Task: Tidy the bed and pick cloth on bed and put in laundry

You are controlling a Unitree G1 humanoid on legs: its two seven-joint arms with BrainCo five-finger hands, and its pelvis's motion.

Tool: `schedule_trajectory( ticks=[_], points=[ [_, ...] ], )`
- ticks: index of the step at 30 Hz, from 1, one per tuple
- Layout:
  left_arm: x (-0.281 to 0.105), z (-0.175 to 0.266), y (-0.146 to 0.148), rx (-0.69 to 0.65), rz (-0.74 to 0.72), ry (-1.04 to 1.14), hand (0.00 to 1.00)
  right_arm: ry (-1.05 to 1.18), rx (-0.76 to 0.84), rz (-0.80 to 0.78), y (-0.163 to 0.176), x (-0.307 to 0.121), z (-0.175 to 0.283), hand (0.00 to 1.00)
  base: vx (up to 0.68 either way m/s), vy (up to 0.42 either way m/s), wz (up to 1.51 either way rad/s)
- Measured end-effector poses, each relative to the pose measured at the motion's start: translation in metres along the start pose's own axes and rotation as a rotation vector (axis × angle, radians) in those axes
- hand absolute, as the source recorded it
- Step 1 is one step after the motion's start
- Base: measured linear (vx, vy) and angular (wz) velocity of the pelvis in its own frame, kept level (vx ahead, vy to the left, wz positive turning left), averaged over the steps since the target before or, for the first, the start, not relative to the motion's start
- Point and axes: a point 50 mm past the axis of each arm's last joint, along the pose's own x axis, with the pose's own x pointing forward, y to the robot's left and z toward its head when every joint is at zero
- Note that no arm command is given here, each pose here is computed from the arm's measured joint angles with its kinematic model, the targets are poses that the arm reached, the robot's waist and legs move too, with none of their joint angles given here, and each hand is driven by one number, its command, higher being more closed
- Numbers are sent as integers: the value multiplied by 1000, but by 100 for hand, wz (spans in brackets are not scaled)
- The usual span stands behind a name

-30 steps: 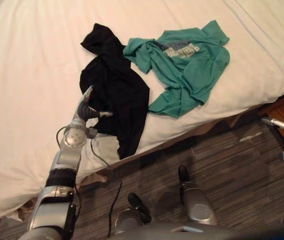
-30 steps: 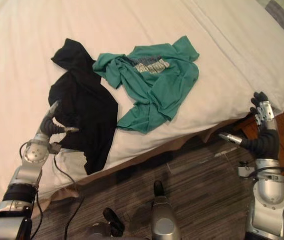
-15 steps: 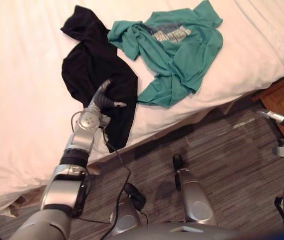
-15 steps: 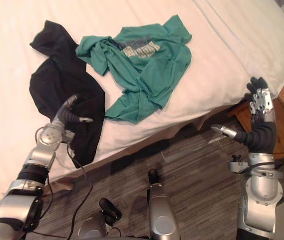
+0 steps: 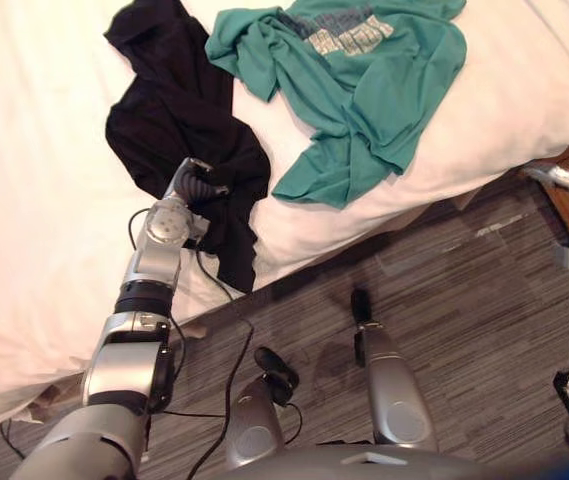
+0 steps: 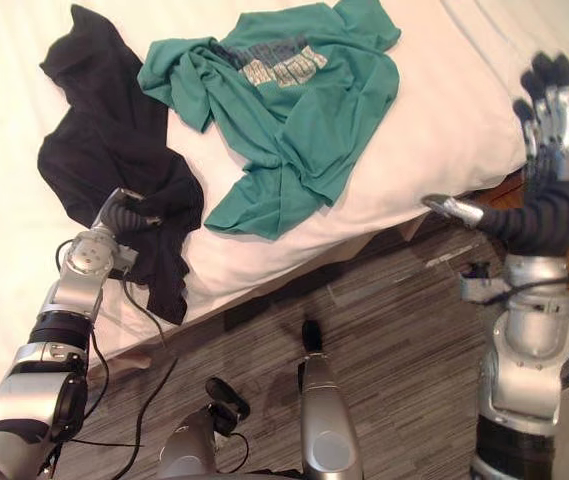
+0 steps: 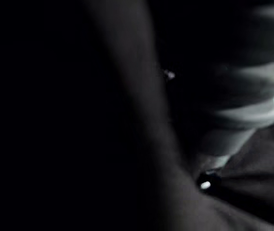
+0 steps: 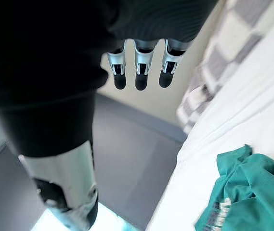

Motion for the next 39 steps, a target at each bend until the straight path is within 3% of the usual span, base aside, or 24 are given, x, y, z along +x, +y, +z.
schedule_trajectory(
  ticks=[3, 11, 14, 16, 18, 22, 23, 34, 39],
  points=[
    [-14, -1, -8, -43, -51, -84, 100, 32, -70, -11, 3, 12, -1, 0, 6, -6, 39],
    [-94, -33, -63, -272, -413, -135, 100, 246, -228, -61, -6, 42, -36, 0, -6, -16, 43],
    [-125, -75, -95, -372, -548, 121, 100, 371, -239, -79, -10, 43, -61, 0, 26, -11, 30],
    [-162, -122, -121, -461, -606, 436, 100, 497, -235, -111, -16, 43, -87, 0, 47, -19, 47],
    [-182, -140, -130, -492, -612, 565, 100, 572, -260, -133, -26, 44, -100, 0, 48, -13, 48],
    [-184, -144, -123, -511, -556, 582, 100, 651, -280, -213, -42, 57, -114, 0, 50, -3, 31],
    [-184, -145, -122, -510, -552, 581, 100, 650, -284, -218, -45, 60, -113, 100, 37, 23, 13],
    [-183, -143, -130, -479, -486, 504, 100, 671, -206, -203, -69, 74, -116, 100, -25, -11, 3],
    [-182, -138, -137, -467, -465, 487, 100, 693, -58, -200, -53, 31, -138, 100, -1, -23, 2]
  ],
)
